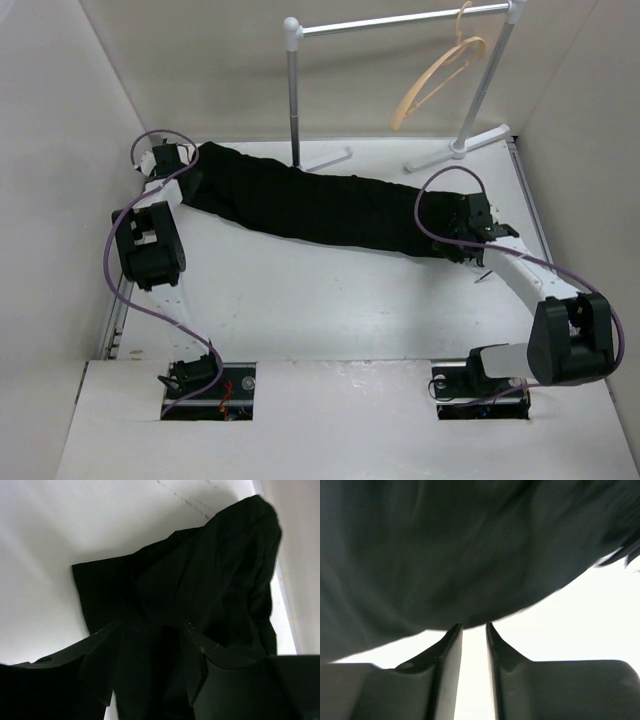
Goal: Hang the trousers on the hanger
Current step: Fold the trousers at the center of the board.
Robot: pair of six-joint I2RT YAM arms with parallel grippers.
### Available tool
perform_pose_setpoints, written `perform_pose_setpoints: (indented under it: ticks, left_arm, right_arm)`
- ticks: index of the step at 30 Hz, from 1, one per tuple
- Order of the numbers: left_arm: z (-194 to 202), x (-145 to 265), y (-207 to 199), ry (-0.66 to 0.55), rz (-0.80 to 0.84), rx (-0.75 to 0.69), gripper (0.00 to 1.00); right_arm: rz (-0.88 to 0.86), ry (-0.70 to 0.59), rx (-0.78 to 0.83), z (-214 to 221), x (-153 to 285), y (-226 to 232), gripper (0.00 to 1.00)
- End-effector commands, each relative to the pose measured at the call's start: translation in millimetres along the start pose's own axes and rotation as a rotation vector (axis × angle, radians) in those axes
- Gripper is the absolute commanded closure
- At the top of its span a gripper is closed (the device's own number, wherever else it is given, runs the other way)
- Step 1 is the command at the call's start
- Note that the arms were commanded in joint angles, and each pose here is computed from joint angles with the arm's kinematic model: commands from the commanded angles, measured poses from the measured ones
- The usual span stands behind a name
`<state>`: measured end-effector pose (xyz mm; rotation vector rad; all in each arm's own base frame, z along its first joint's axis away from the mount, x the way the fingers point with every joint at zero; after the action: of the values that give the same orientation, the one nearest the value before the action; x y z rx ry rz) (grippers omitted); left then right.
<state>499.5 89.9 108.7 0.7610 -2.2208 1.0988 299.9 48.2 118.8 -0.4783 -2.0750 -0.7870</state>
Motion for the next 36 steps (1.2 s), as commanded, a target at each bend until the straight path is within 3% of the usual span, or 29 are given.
perform_pose_setpoints:
  ticks: [1,6,10,12,18,27,32,36]
  left_arm:
    - [-17,-5,-34,-0.024,0.1,0.033,0.55]
    - [-20,-27,-35,-0.021,0.073,0.028,0.62]
    - [-27,-31,-39,-0.044,0.074,0.043,0.84]
    - [-32,-26,-39,-0.065,0.068,0.044,0.91]
    - [-57,0,-24,-0.157,0.019,0.05,0.96]
    - [-88,20,12,-0.265,-0.106,0.065,0.97]
    - [-84,9,35,-0.233,-0.189,0.045,0.97]
    - [-73,-3,38,-0.164,-0.171,0.014,0.78]
  right_arm:
    - [-0.142,-0.047,0.014,4,18,24,0.66]
    - [-0.124,-0.034,-0.002,17,17,7,0.52]
    - [-0.099,-0.042,-0.025,13,14,-4,0.44]
    - [-0.086,-0.04,-0.029,12,11,-7,0.43]
    - [-0.035,-0.052,-0.048,8,2,-17,0.38]
    - [0.008,-0.116,-0.144,-29,3,-29,0.25]
    - [0.018,-0.138,-0.186,-41,3,-36,0.19]
    - [0.027,-0.145,-0.206,-48,2,-41,0.16]
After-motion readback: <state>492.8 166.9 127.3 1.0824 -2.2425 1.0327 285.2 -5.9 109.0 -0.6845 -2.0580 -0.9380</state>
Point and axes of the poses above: each gripper's point midway between its finger pads, its own x axis back along the fingers, its own y axis along the line the jaws close on, z = x × y, the point moved 4 cm from there along x, back along the fingers, and after that the axes turned 1 degree about -x, right-handed, at the moved point
